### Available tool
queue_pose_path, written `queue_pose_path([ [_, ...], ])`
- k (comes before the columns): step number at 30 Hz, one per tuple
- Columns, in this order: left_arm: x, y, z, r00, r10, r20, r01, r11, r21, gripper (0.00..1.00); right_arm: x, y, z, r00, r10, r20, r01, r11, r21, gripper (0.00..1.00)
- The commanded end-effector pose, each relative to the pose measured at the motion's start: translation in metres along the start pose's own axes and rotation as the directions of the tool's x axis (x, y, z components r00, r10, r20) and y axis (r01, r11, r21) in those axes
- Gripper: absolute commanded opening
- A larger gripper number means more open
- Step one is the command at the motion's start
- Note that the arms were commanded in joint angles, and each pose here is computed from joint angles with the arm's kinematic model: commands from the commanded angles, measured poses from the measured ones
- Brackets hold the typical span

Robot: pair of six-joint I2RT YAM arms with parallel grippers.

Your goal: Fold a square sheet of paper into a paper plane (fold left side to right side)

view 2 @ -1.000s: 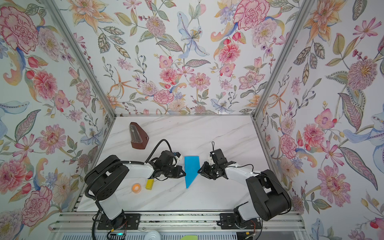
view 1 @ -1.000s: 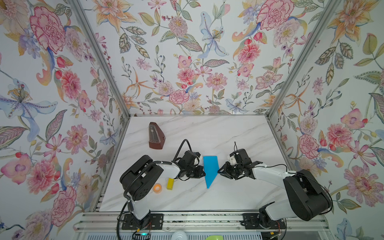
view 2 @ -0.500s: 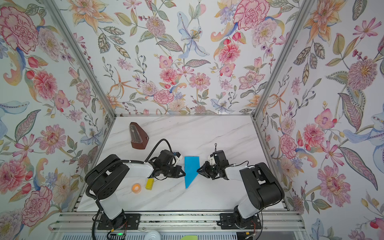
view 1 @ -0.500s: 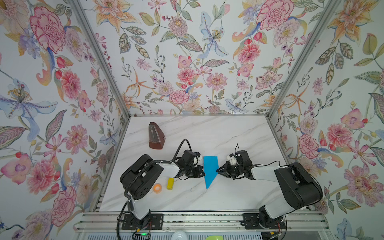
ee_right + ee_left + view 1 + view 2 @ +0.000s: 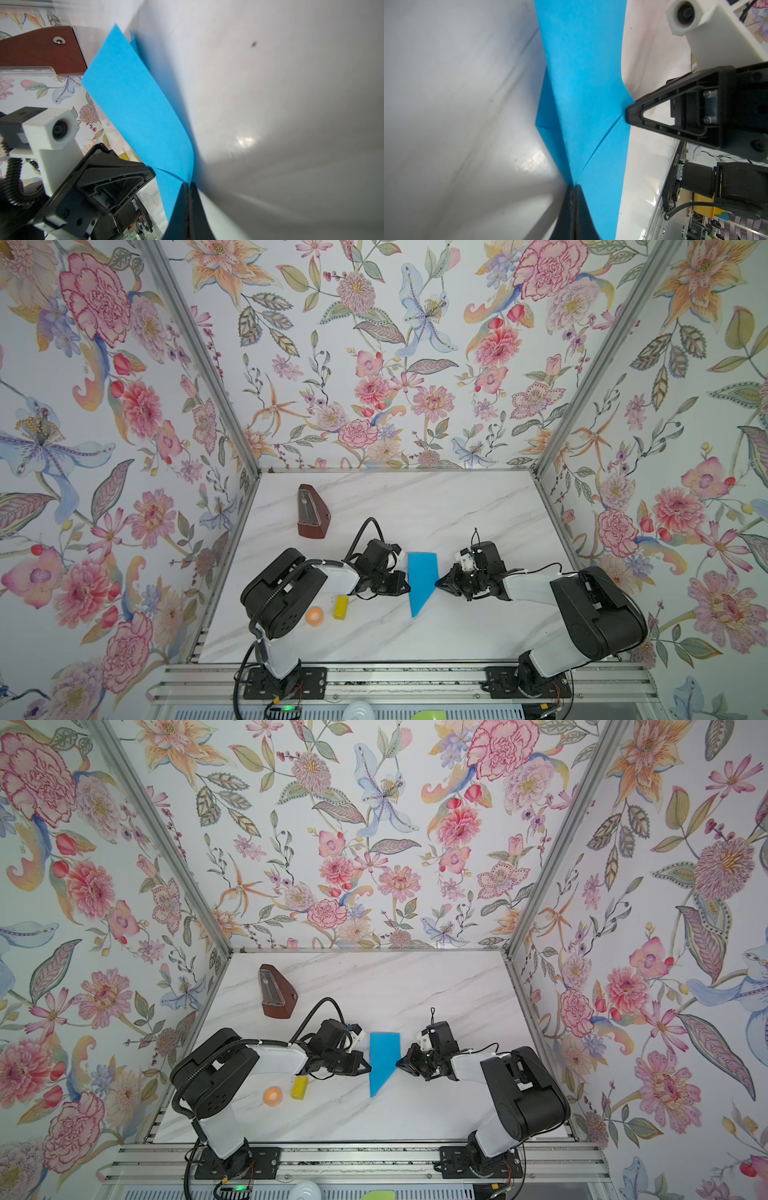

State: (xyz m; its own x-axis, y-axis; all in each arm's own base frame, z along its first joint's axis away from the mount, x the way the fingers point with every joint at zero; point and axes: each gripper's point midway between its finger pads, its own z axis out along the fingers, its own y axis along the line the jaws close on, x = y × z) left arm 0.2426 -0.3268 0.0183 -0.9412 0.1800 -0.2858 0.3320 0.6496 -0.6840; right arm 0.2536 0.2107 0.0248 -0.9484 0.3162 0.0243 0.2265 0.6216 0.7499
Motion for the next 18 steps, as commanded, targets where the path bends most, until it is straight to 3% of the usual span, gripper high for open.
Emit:
queue_pose_path([
  [1, 0.011, 0.012, 0.003, 0.999, -0.020, -0.048, 0.019, 0.999, -0.027, 0.00, 0.001, 0.011, -0.008, 0.999, -0.035, 0.018, 0.035, 0.999, 0.028, 0.00],
  [9, 0.009, 0.005, 0.005, 0.998, -0.007, -0.057, 0.007, 1.000, -0.001, 0.00, 0.011, 0.029, -0.006, 0.994, -0.111, -0.005, 0.111, 0.987, 0.114, 0.00],
  [18, 0.011, 0.001, 0.008, 0.998, 0.002, -0.068, -0.001, 1.000, 0.013, 0.00, 0.015, 0.057, 0.011, 0.988, -0.156, -0.018, 0.157, 0.983, 0.095, 0.00],
])
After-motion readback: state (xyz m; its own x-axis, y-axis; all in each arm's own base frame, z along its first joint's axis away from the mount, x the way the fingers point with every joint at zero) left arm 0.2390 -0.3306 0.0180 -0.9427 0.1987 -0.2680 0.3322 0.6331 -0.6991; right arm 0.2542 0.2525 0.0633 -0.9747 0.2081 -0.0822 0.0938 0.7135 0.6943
